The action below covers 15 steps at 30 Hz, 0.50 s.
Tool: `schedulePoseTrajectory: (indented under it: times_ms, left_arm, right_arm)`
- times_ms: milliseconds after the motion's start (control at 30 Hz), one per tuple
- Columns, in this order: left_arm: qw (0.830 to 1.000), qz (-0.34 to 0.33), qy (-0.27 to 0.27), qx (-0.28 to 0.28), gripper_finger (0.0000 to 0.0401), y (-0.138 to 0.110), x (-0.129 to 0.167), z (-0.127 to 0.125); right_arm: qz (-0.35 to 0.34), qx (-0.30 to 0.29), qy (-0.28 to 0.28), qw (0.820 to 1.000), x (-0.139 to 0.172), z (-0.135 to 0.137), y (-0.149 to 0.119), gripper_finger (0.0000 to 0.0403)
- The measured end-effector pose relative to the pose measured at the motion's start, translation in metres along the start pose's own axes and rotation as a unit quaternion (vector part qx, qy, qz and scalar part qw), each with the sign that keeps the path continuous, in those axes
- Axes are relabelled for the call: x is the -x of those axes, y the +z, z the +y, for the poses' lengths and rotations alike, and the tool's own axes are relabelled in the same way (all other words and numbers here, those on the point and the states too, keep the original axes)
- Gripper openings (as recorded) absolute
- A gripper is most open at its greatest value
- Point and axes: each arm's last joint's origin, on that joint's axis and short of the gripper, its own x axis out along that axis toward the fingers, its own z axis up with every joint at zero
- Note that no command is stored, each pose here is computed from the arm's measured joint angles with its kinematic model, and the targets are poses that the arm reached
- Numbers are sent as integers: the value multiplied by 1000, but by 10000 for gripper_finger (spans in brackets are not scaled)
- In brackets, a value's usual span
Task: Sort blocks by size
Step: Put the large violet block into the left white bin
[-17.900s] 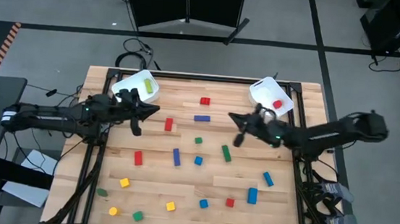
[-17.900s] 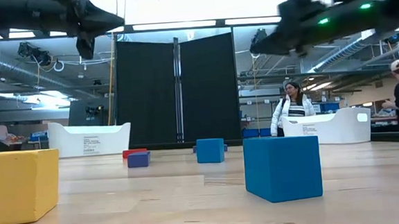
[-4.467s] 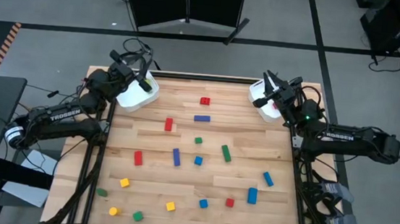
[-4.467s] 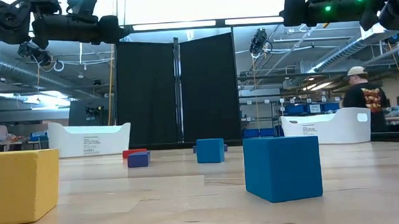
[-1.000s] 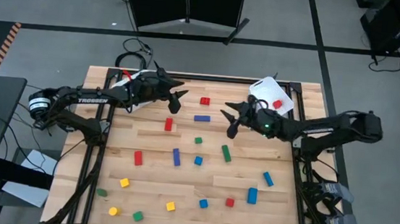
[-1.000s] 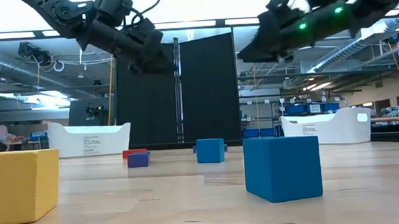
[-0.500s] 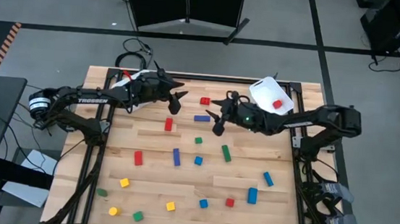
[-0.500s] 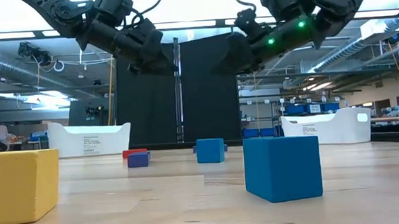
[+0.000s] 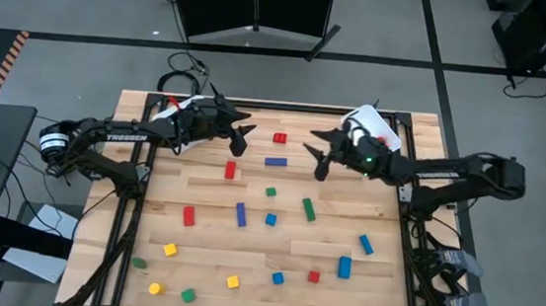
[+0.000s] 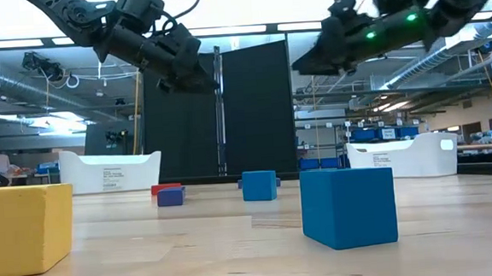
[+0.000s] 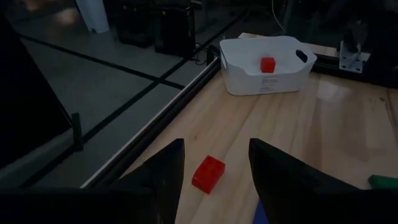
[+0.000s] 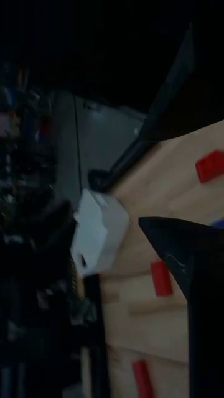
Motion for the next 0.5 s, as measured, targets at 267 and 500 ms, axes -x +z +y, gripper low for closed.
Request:
schedulePoseTrajectory:
  times_ms: [267,500]
  left_arm:
    - [1000,5,-1,-2,188,-1,0,-1]
    - [1000,4,-1,-4,188,-1,0,-1]
  right_arm:
    - [-31,-24,-13,999,25,-9,4,220]
    - [-14,-37,-10,999,19,-6,-4,217]
